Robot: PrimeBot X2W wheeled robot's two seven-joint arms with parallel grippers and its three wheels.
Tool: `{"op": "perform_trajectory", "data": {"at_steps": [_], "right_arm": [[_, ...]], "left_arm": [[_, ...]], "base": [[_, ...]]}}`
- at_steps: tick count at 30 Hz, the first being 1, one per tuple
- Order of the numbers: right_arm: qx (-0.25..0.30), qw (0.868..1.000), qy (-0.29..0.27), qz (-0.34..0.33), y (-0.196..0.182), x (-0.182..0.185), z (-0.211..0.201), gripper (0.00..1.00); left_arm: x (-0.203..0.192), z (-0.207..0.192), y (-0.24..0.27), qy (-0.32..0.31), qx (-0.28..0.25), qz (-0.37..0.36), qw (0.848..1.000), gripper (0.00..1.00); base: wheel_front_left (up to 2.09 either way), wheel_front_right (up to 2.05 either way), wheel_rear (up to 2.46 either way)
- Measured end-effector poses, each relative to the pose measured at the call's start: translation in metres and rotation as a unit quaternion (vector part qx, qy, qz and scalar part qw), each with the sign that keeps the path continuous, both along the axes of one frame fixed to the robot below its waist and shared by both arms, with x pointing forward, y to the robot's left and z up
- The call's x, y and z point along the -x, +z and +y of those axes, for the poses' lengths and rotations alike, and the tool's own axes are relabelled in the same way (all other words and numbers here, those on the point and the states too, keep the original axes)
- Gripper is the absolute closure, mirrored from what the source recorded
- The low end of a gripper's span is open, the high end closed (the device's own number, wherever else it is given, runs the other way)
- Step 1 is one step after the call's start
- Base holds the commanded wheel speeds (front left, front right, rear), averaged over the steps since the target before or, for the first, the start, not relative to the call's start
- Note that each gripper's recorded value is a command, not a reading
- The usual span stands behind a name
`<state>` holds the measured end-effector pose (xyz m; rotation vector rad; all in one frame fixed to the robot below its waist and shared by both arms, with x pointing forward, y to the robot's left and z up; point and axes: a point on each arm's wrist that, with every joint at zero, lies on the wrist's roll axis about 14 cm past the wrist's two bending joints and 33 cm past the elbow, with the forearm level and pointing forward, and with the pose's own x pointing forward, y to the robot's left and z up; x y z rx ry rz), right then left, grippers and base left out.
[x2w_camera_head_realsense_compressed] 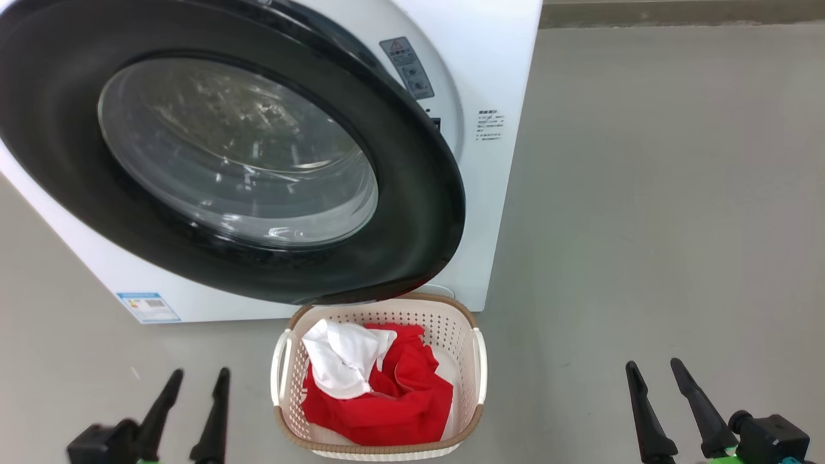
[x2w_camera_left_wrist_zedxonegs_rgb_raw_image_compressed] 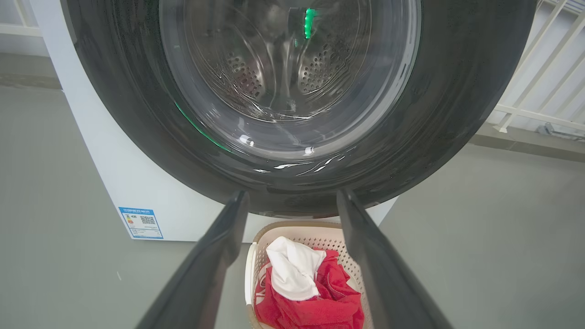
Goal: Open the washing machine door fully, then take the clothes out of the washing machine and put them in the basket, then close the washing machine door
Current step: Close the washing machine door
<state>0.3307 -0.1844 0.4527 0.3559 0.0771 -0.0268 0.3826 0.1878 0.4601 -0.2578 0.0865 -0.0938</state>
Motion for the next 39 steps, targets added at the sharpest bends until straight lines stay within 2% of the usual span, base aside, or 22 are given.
{"op": "perform_trajectory", "data": {"at_steps": [10,30,31,32,33,34,35,39], "right_arm": [[0.002,1.000,-0.018,0.003,-0.001,0.012,-0.011,0.00],[0.002,1.000,-0.019,0.007,-0.003,0.015,-0.011,0.00],[0.002,1.000,-0.018,0.007,-0.003,0.015,-0.011,0.08],[0.002,1.000,-0.017,0.007,-0.003,0.015,-0.010,0.36],[0.001,1.000,-0.015,0.006,-0.003,0.014,-0.009,0.54],[0.001,1.000,-0.013,0.006,-0.003,0.013,-0.008,0.81],[0.000,1.000,-0.010,0.006,-0.003,0.012,-0.006,1.00],[-0.005,1.000,0.011,-0.003,0.002,0.000,0.007,1.00]], "left_arm": [[0.016,0.020,0.009,0.034,-0.022,-0.019,0.999,0.00],[0.030,0.018,0.004,0.041,-0.024,-0.012,0.999,0.00],[0.030,0.018,0.004,0.042,-0.024,-0.013,0.999,0.00],[0.030,0.018,0.004,0.043,-0.023,-0.013,0.999,0.00],[0.031,0.018,0.004,0.044,-0.022,-0.013,0.999,0.00],[0.032,0.018,0.004,0.046,-0.020,-0.013,0.999,0.00],[0.032,0.018,0.005,0.047,-0.019,-0.014,0.999,0.00],[0.035,0.017,0.006,0.052,-0.016,-0.016,0.998,0.00]], "base": [[0.00,0.00,0.00],[0.00,0.00,0.00],[0.00,0.00,0.00],[0.00,0.00,0.00],[0.00,0.00,0.00],[0.00,0.00,0.00],[0.00,0.00,0.00],[0.00,0.00,0.00]]}}
